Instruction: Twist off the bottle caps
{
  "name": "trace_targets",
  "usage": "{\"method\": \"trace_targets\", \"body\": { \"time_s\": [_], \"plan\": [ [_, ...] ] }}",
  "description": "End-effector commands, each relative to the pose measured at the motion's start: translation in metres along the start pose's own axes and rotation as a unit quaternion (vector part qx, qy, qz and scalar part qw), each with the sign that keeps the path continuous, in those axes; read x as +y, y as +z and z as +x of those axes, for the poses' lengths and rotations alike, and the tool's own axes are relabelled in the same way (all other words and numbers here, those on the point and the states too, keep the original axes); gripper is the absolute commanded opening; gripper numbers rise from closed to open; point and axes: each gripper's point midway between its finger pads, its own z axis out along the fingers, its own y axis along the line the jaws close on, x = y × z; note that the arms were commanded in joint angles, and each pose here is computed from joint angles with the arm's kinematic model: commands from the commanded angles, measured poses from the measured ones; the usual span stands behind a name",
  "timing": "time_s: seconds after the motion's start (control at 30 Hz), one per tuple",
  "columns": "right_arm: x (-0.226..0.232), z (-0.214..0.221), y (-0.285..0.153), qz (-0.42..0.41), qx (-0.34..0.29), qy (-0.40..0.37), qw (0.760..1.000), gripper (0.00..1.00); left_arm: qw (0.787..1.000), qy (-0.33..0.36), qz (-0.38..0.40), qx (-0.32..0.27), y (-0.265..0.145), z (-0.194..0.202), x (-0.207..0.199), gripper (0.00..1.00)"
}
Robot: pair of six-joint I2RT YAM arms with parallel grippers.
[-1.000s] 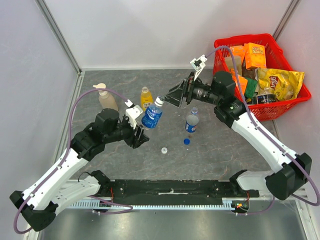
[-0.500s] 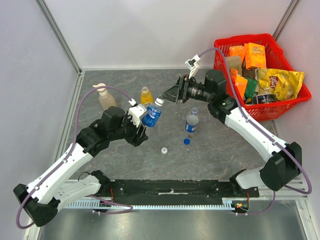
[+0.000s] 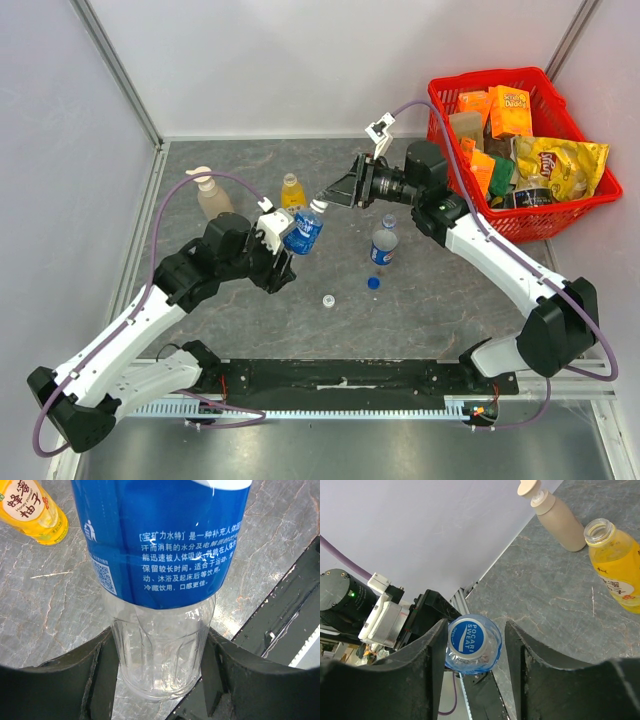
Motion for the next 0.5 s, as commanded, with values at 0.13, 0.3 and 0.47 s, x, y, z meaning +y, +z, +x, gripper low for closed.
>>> {"method": "trace_targets", "body": {
  "time_s": [0.13, 0.3, 0.47],
  "plan": [
    [0.0106, 0.0064, 0.0017, -0.027, 0.011, -0.004, 1.000, 0.55, 0.999, 0.018, -0.005, -0.033, -0.0054, -0.0256, 0.0020, 0.02],
    [0.0124, 0.0094, 0.0001, -0.030, 0.015, -0.006, 0.999, 0.47, 0.999, 0.018, -0.003, -0.030, -0.0033, -0.0281, 0.0015, 0.02],
    [0.0159, 0.0082, -0.0022, -0.035, 0.009, -0.010, 0.999, 0.24, 0.999, 0.017, -0.004, -0.029, -0.0035, -0.0260, 0.0023, 0.02]
  ]
}}
